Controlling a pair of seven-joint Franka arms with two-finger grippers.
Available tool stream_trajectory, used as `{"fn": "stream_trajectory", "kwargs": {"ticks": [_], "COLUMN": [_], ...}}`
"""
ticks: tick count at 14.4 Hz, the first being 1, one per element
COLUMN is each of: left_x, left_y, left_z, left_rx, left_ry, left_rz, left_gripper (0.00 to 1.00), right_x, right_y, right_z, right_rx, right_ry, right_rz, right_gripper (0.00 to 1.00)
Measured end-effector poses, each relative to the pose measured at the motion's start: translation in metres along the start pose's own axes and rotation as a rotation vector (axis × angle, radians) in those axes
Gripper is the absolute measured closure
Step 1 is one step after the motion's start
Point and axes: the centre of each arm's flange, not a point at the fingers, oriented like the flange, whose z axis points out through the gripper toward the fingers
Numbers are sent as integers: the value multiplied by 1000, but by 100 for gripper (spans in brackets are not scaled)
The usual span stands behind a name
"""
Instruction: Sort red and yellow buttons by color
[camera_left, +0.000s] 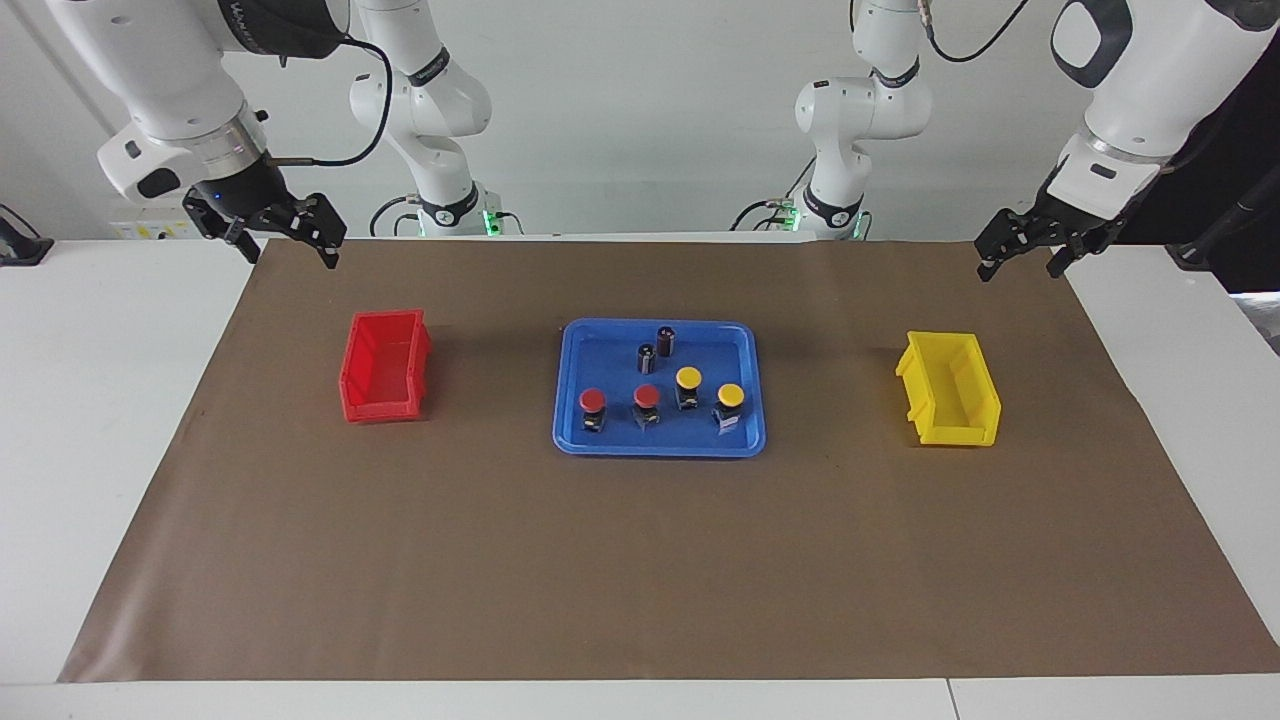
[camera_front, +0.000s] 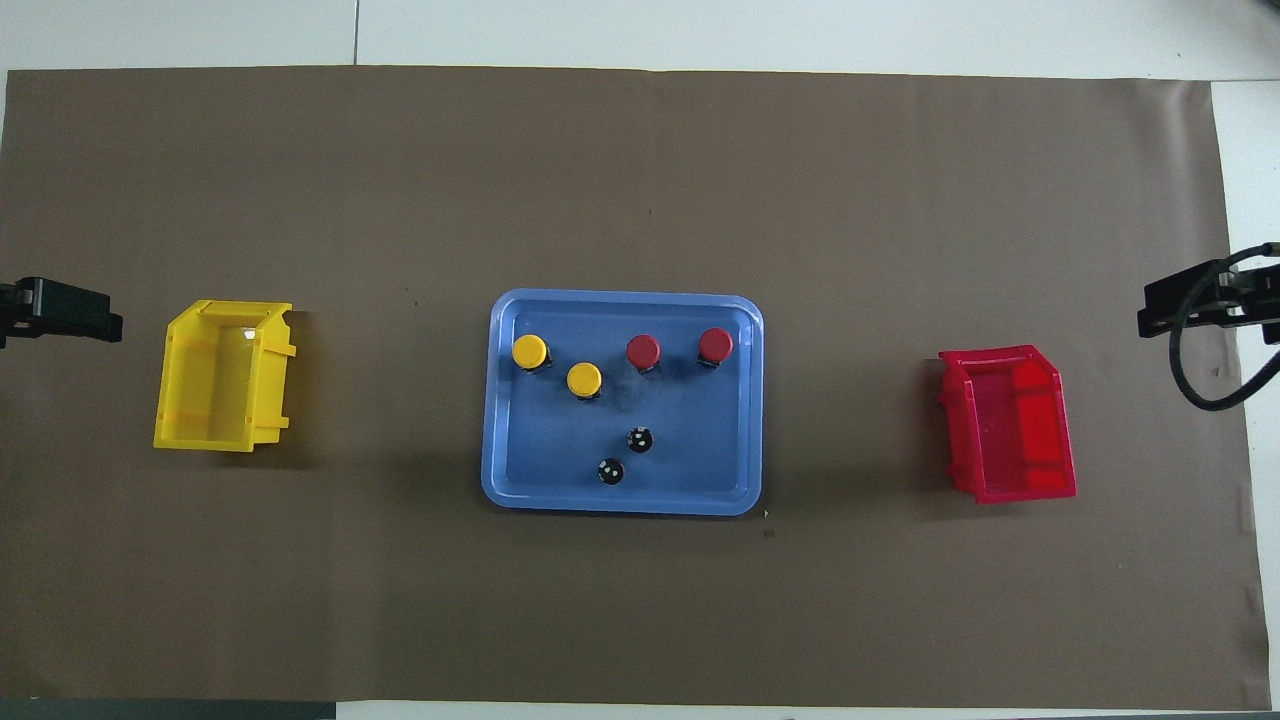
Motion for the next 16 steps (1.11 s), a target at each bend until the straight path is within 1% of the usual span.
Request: {"fn": "stream_trajectory", "kwargs": {"ticks": [7,9,12,14,16], "left_x": [0,0,0,0,0], "left_y": [0,0,0,0,0], "left_z": [0,1,2,3,4], "left_rx": [0,0,0,0,0], "left_ry": [-1,-2,-4,-6,-9], "left_rz": [-1,-1,-1,0,1], "left_gripper": [0,0,0,0,0], "right_x": [-1,4,18,28,43], "right_y": [-28,-46,-105,-166,-220], "right_z": [-8,-11,-4,11,30], "right_rx": [-2,-1,1,-1,8], "right_ry": [21,31,31,31,55], "right_rz": [-51,-84,-122,-126,-97], "right_gripper": [0,0,0,0,0]}}
